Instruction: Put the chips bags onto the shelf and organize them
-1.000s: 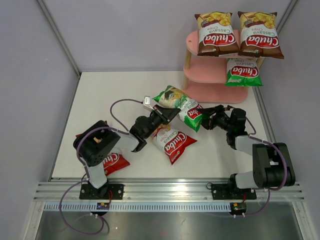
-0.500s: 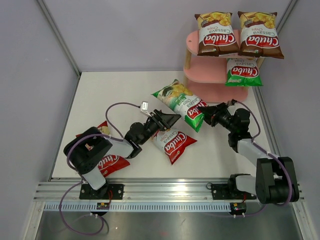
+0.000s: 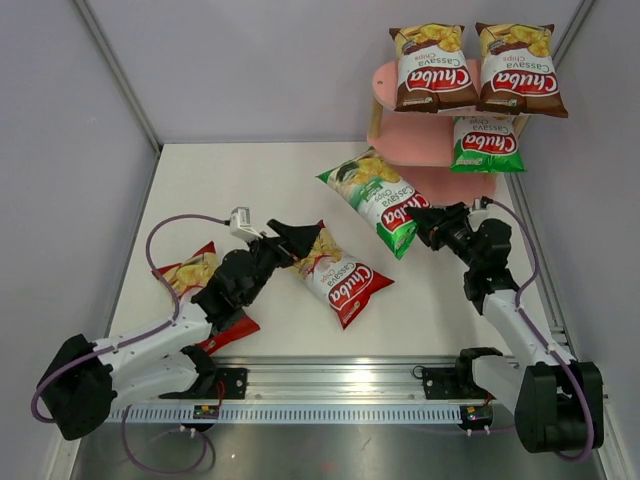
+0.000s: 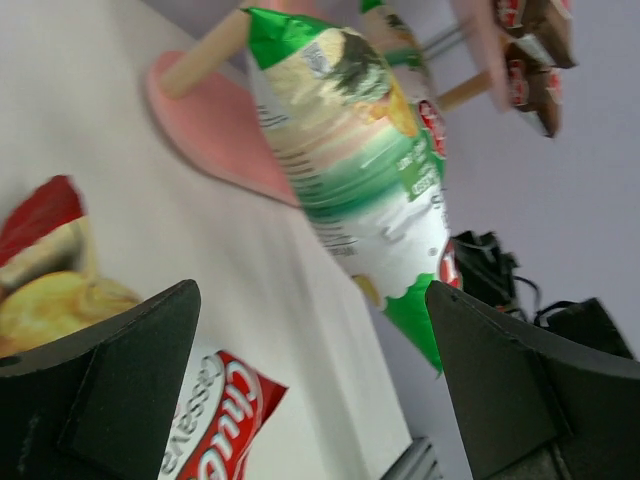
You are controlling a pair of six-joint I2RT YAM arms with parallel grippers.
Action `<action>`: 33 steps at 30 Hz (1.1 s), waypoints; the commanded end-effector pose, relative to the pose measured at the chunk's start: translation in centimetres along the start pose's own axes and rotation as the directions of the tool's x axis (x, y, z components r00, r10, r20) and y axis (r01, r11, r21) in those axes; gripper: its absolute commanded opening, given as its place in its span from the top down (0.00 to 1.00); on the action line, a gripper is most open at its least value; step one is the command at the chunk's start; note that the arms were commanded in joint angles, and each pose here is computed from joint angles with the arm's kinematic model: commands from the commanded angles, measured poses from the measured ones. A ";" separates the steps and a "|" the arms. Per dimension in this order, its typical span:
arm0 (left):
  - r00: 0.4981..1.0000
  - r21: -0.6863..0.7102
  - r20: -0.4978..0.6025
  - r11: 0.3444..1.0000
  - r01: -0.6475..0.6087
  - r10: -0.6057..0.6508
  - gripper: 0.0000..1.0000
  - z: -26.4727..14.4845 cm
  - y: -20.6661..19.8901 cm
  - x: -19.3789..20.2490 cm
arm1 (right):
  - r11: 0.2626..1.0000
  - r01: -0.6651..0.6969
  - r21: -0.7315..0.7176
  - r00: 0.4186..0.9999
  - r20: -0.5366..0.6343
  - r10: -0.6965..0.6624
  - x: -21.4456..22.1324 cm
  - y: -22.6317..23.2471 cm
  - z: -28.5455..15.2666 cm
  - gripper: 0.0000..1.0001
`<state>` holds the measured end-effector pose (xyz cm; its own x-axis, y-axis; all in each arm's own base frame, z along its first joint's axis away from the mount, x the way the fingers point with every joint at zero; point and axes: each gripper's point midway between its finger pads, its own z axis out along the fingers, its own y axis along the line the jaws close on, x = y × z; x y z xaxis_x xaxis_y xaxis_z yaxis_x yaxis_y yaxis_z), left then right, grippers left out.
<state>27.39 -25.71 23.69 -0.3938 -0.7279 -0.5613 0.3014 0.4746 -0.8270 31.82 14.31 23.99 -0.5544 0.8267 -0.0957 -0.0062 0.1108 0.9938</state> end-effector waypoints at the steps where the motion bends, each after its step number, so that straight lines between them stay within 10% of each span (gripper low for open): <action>1: 0.985 -0.245 -0.047 0.954 -0.172 0.166 0.01 -1.9 4.0 -1.1 | 0.992 0.121 -0.046 0.987 0.113 -0.115 -2.0 4.1 0.0 0.78; 33: 0.844 -0.216 -0.278 0.826 -0.521 0.459 0.01 -14.5 -0.1 -7.9 | 0.971 0.226 0.075 0.861 0.451 -0.235 -11.6 10.8 1.8 0.75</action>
<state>18.72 -13.48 26.19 -0.4532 -0.2877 -0.8437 0.2273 0.8779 -0.4214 38.85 7.97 30.32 -0.2013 0.9267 -0.3174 0.0595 0.3350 0.9404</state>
